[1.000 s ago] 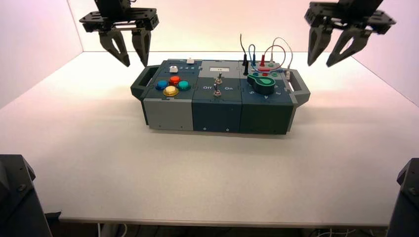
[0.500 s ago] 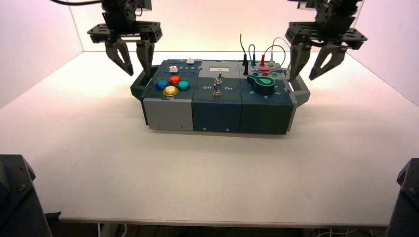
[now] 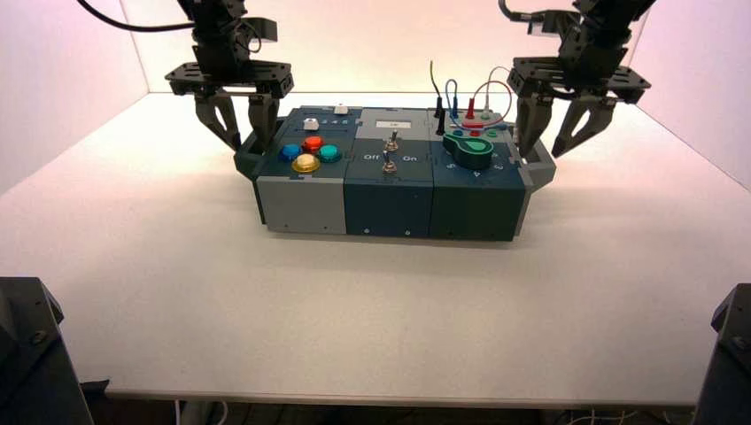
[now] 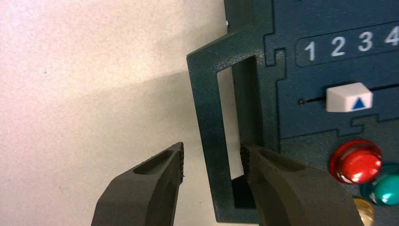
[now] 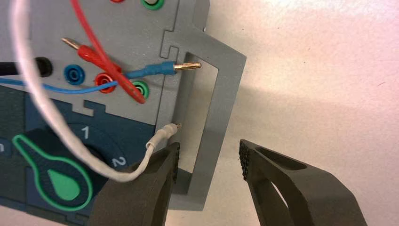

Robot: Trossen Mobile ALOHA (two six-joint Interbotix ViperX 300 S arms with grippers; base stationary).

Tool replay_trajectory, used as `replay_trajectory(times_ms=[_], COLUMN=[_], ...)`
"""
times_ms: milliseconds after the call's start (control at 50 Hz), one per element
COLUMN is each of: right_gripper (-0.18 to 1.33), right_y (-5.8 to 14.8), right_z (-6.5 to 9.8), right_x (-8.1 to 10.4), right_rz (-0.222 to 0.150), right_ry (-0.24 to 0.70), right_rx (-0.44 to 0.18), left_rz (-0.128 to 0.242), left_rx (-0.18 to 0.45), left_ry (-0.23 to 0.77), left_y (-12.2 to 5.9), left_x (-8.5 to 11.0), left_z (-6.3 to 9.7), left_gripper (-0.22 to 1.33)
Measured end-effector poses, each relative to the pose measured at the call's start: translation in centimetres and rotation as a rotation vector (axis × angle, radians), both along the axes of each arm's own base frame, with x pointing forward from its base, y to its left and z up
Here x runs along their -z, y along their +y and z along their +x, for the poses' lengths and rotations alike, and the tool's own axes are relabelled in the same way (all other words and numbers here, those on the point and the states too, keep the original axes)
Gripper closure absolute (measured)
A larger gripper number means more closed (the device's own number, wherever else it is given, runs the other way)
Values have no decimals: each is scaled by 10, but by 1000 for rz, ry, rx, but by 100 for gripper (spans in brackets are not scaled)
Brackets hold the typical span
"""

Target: Move the box to the left.

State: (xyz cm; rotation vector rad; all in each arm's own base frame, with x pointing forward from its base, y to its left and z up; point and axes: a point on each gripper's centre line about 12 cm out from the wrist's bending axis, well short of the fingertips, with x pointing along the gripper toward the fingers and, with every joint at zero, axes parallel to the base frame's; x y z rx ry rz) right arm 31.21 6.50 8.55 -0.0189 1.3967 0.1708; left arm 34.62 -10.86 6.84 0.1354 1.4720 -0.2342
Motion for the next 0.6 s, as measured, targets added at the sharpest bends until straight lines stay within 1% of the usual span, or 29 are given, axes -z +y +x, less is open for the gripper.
replay_trajectory(times_ms=[200, 480, 600], right_gripper=[-4, -4, -4], right_y=[1, 4, 6], right_z=[-1, -1, 0], right_x=[9, 12, 14], right_rz=[-5, -4, -4], right_ry=[21, 23, 29], right_rx=[-2, -10, -14], left_rz=[9, 9, 9], left_rx=[4, 5, -2], left_ry=[24, 22, 22], left_y=[2, 4, 7], left_x=[11, 11, 11], left_z=[-1, 2, 2], left_gripper=[-2, 0, 9])
